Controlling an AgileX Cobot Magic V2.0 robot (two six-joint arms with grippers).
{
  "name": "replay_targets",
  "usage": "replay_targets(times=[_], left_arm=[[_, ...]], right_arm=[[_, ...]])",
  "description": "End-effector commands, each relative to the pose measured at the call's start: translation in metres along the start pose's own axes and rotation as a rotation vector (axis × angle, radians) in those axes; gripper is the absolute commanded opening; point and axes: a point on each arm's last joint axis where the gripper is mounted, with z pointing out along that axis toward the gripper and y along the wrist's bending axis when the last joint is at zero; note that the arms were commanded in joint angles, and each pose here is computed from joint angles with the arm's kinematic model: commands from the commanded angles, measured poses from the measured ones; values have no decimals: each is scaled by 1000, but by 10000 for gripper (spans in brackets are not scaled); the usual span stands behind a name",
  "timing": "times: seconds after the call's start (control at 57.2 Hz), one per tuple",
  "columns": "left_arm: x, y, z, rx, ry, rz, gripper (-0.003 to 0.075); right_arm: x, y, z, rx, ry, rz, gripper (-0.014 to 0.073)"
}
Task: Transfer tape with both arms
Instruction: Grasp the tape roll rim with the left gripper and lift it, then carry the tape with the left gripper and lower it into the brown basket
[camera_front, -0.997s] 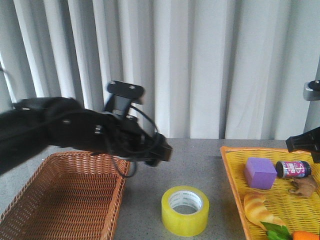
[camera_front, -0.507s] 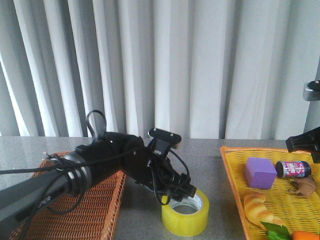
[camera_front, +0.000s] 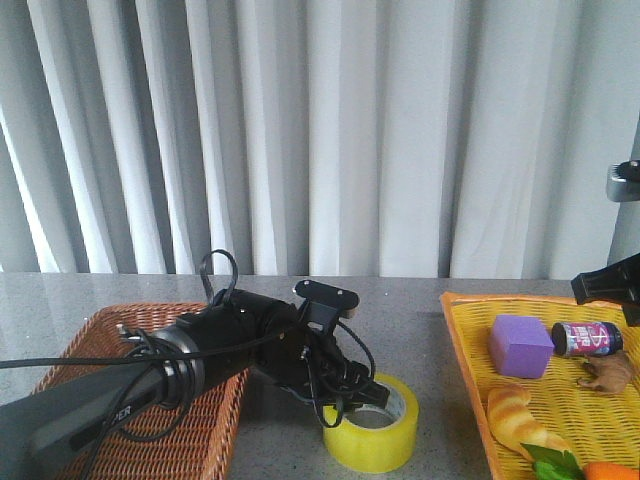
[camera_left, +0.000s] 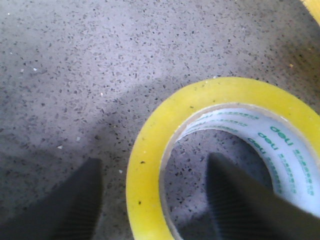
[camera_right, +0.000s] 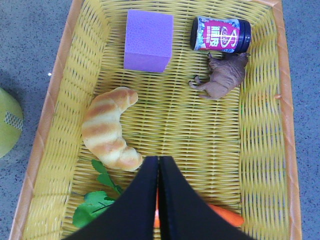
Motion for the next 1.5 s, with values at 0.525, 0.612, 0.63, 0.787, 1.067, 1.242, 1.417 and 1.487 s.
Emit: replay_targets(times=[0.525, 0.612, 0.63, 0.787, 1.067, 1.242, 1.417, 1.487], left_arm=[[-38, -9, -51, 21, -230, 8, 94], [-38, -9, -51, 21, -229, 8, 94], [-38, -9, -52, 21, -234, 8, 94], [-51, -12, -77, 23, -290, 30, 94], [-67, -6, -135, -60, -375, 116, 94], [-66, 12, -157, -96, -344, 89, 94], [-64, 42, -188, -154, -322, 38, 94], [-62, 58, -203, -185, -315, 8, 94]], right_arm=[[-7, -4, -20, 10, -105, 7, -7], [-7, -4, -20, 11, -104, 7, -7], [-7, -4, -20, 11, -104, 7, -7], [-7, -4, -20, 11, -104, 7, -7], [-7, -4, -20, 11, -104, 7, -7], [-7, -4, -20, 11, -104, 7, -7], [-7, -4, -20, 11, -104, 7, -7], [-7, -4, -20, 11, -104, 7, -7]])
